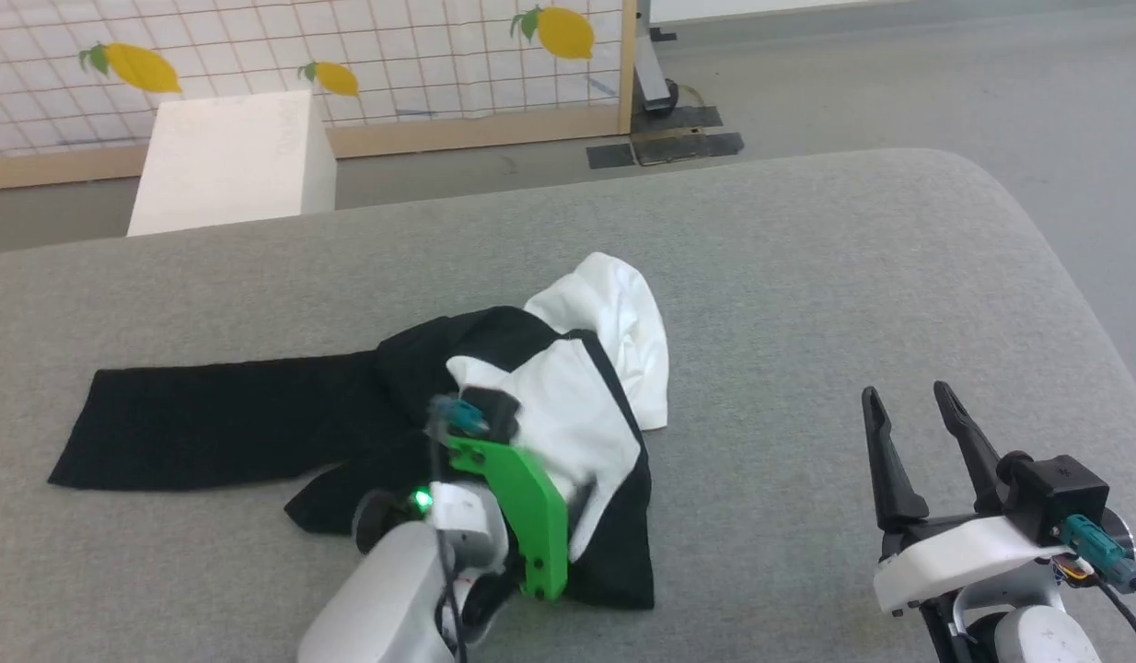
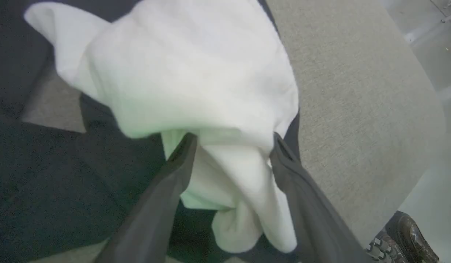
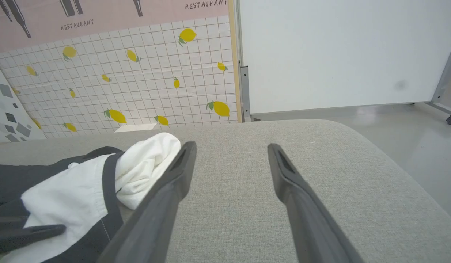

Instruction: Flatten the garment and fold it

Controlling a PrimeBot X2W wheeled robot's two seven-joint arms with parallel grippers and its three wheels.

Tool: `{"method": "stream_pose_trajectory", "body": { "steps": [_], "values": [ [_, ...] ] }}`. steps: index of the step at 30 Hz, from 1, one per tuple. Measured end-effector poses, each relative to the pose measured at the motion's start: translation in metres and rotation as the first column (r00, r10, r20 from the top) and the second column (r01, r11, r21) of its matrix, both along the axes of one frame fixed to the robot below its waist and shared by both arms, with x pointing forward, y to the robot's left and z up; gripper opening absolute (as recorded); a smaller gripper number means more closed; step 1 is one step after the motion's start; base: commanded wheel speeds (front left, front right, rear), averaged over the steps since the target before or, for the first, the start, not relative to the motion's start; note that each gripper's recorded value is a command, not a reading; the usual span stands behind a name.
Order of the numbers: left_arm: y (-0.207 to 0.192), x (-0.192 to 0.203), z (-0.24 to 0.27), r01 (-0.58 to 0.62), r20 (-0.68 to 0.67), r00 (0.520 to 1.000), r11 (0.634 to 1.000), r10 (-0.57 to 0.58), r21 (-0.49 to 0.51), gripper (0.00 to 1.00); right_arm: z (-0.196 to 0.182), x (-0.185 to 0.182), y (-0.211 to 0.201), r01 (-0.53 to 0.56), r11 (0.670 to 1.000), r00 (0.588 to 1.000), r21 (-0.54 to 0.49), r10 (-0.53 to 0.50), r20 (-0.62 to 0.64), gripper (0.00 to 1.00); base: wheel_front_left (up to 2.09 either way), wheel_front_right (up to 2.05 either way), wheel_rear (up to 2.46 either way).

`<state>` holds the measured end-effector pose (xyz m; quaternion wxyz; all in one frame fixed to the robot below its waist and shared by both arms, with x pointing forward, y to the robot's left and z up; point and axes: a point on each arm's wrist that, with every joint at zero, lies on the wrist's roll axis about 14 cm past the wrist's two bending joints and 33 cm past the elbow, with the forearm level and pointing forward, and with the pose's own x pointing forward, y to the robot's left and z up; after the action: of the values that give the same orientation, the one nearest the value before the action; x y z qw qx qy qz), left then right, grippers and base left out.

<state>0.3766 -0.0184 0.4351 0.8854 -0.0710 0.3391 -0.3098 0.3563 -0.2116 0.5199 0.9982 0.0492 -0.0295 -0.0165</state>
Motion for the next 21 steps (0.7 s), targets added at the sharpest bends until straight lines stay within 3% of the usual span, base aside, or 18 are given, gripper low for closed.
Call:
{"method": "stream_pose_trajectory", "body": {
  "steps": [3, 5, 7, 12, 15, 18, 21],
  "values": [
    [0.013, 0.021, 0.031, -0.096, 0.145, 0.984, 0.992, 0.108, -0.086, 1.0, 0.002, 0.003, 0.005, -0.015, 1.0, 1.0, 0.0, 0.015, 0.005, 1.0, 0.0, 0.0, 0.0],
    [0.03, 0.035, 0.056, -0.174, 0.253, 0.945, 0.972, 0.21, -0.157, 1.0, 0.004, 0.006, 0.009, -0.029, 1.0, 0.999, -0.001, 0.029, 0.013, 1.0, 0.0, 0.0, 0.0],
    [0.053, 0.044, 0.074, -0.238, 0.355, 0.887, 0.951, 0.295, -0.196, 1.0, 0.006, 0.008, 0.015, -0.046, 0.999, 0.999, -0.002, 0.046, 0.015, 1.0, 0.0, 0.0, 0.0],
    [0.122, 0.047, 0.107, -0.398, 0.561, 0.665, 0.87, 0.492, -0.292, 1.0, 0.013, 0.017, 0.046, -0.14, 0.99, 0.99, -0.013, 0.14, 0.029, 1.0, 0.0, 0.0, 0.0],
    [0.15, 0.036, 0.101, -0.463, 0.593, 0.601, 0.838, 0.537, -0.289, 1.0, 0.01, 0.021, 0.073, -0.221, 0.975, 0.975, -0.02, 0.221, 0.0, 1.0, 0.0, 0.0, 0.0],
    [0.173, 0.029, 0.097, -0.521, 0.61, 0.552, 0.806, 0.568, -0.279, 1.0, -0.007, 0.022, 0.1, -0.304, 0.953, 0.949, -0.01, 0.301, -0.093, 1.0, 0.0, 0.0, 0.0],
    [0.191, 0.023, 0.099, -0.57, 0.62, 0.506, 0.772, 0.6, -0.282, 1.0, -0.043, 0.017, 0.123, -0.375, 0.927, 0.886, 0.027, 0.367, -0.283, 1.0, 0.0, 0.0, 0.0]
  ]
}}
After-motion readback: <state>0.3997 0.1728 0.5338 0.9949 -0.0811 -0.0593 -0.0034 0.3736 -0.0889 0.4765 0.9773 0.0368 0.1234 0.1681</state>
